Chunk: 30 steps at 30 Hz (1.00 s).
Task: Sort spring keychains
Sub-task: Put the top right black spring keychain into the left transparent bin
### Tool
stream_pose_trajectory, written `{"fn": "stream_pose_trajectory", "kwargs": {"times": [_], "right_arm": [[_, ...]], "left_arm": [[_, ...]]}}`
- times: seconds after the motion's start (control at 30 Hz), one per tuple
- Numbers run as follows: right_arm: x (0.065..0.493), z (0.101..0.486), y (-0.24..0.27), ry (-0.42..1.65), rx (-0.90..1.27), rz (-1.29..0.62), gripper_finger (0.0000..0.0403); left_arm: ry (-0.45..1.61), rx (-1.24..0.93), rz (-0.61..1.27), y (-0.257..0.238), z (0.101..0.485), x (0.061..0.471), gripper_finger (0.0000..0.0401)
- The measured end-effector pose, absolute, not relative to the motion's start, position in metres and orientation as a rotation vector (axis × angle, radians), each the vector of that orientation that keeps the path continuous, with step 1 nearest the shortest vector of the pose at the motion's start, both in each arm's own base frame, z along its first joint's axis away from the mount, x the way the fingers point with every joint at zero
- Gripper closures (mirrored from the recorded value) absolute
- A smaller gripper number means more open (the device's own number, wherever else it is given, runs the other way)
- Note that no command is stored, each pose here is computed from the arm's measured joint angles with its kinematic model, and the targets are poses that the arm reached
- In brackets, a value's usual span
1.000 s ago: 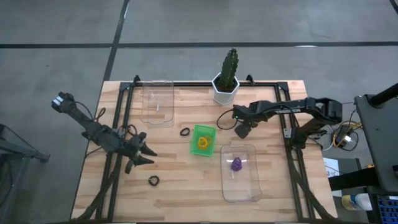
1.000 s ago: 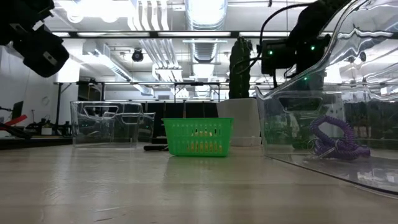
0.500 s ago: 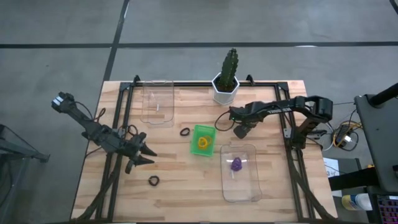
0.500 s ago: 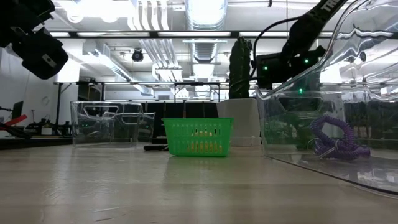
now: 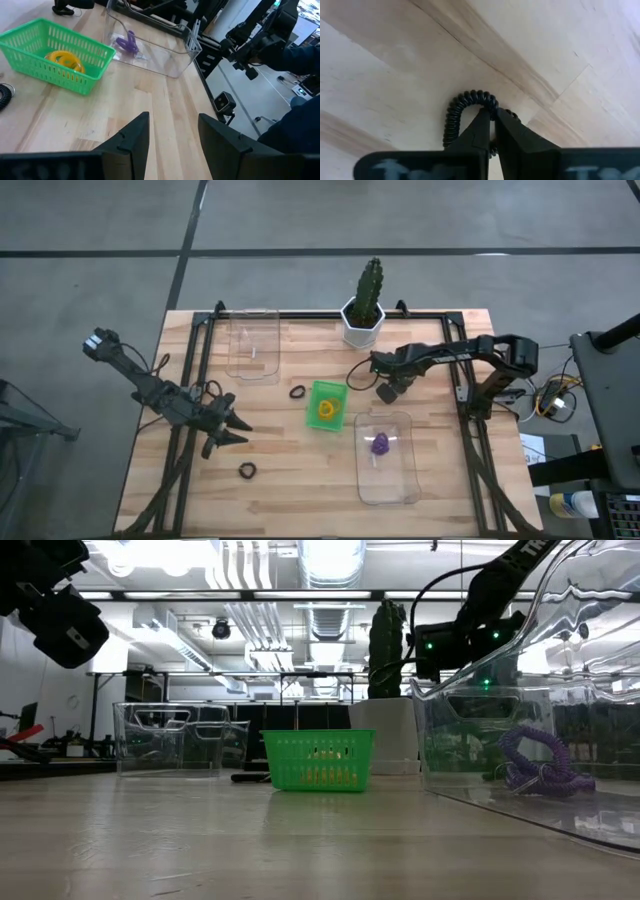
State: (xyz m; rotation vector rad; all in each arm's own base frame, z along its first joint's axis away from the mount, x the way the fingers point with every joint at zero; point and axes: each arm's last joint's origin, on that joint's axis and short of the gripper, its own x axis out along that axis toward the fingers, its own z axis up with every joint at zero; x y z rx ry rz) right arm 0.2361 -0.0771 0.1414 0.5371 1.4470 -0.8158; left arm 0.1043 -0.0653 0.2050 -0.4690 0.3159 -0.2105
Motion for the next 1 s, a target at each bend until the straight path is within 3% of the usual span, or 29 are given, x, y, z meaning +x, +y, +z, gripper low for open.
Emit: {"fn": "stream_pose_trajectory", "kwargs": {"times": [0.67,0.8,1.0], "right_arm": [[0.233,0.165,-0.075,1.334,0.572,-0.773,0.0394],[0.233,0.186,-0.073,1.199,0.638,-0.672,0.0394],[0.236,0.234,-0.068,0.834,0.703,-0.428,0.0394]], "left_arm": [[0.317,-0.492,-0.204,-0.065,0.205,0.104,0.0240],[0.295,-0.503,-0.163,-0.064,0.206,0.105,0.0240],[0.188,-0.495,0.019,-0.059,0.210,0.107,0.0240]]}}
